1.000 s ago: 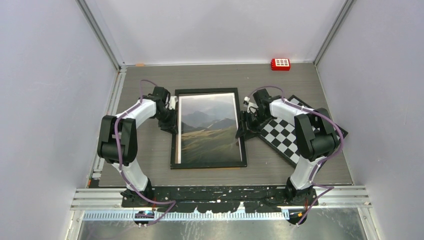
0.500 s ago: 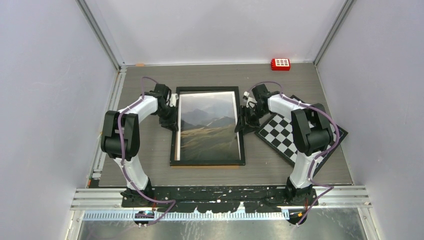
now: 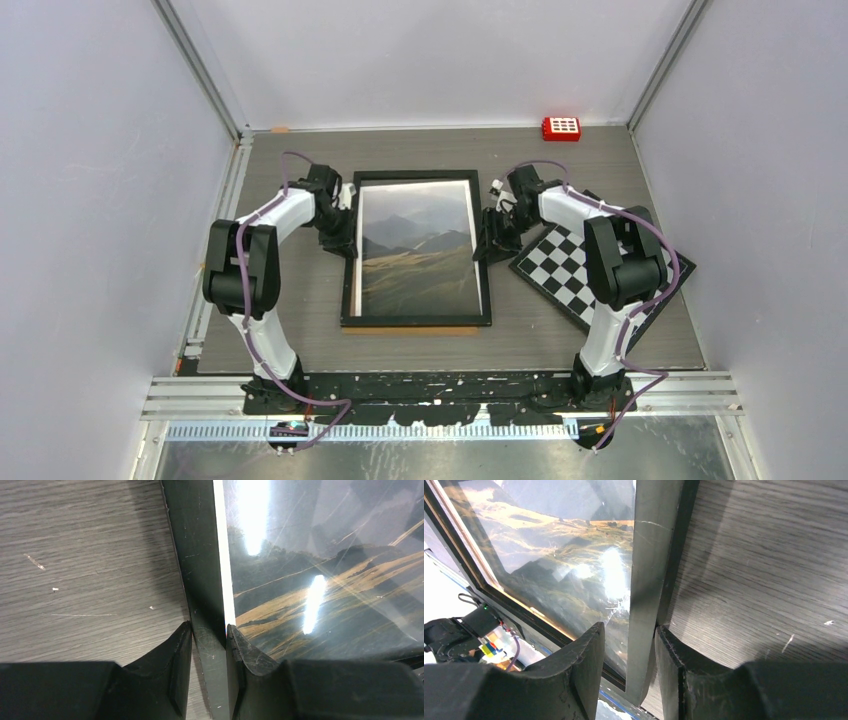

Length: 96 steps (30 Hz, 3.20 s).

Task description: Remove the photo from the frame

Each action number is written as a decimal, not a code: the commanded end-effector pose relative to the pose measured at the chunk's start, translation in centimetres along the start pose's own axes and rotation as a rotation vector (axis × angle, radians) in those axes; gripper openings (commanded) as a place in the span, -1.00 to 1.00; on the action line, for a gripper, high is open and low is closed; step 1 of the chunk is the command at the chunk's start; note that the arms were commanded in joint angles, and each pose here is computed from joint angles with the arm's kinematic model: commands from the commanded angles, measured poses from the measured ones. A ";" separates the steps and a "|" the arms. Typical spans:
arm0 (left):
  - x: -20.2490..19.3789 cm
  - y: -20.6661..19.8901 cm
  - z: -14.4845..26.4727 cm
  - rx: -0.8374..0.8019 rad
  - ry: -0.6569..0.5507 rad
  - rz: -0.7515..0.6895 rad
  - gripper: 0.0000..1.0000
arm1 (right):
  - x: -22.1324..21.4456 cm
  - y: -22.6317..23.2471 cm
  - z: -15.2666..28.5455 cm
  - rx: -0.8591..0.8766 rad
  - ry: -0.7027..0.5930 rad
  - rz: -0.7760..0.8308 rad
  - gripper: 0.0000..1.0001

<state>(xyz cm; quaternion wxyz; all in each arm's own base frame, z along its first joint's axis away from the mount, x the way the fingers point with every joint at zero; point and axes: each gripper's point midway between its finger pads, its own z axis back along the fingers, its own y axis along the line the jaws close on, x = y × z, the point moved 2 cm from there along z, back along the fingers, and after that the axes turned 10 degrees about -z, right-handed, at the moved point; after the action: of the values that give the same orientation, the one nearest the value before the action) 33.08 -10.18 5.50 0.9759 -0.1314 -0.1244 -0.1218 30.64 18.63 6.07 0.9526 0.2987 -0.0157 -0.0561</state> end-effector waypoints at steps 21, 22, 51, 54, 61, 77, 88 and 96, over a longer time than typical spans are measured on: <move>3.3 -1.3 -0.3 -0.061 -0.072 -0.029 -0.48 | 4.3 2.8 0.8 0.103 -0.091 0.024 0.14; 3.3 -1.1 -0.1 -0.059 -0.078 -0.039 -0.38 | 4.2 2.7 1.0 0.101 -0.091 0.024 0.20; -8.1 -21.4 -0.2 -0.184 -0.211 -1.476 0.36 | -3.3 -1.9 7.6 0.177 -0.112 -0.110 0.49; -8.2 -22.1 -1.1 -0.197 -0.198 -1.471 0.25 | -3.6 -1.9 7.8 0.181 -0.119 -0.106 0.48; -8.0 -22.4 -1.2 -0.189 -0.173 -1.435 -0.59 | -4.1 -2.0 7.9 0.184 -0.124 -0.101 0.45; -6.1 -22.5 -0.2 -0.221 -0.216 -1.314 -1.00 | -4.4 -2.1 7.4 0.196 -0.104 -0.118 0.45; -3.7 -21.4 -1.0 -0.154 -0.249 -1.279 -1.00 | -4.8 -2.2 7.2 0.204 -0.105 -0.126 0.43; -3.9 -23.1 0.5 -0.283 -0.298 -1.287 -1.00 | -4.8 -2.4 6.8 0.210 -0.105 -0.137 0.39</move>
<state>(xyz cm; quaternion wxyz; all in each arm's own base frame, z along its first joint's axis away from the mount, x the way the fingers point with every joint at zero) 22.04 -28.49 6.60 0.6814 -0.1397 -0.2322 -0.6799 24.67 13.13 9.21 0.9143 0.3777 -0.0261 -0.1440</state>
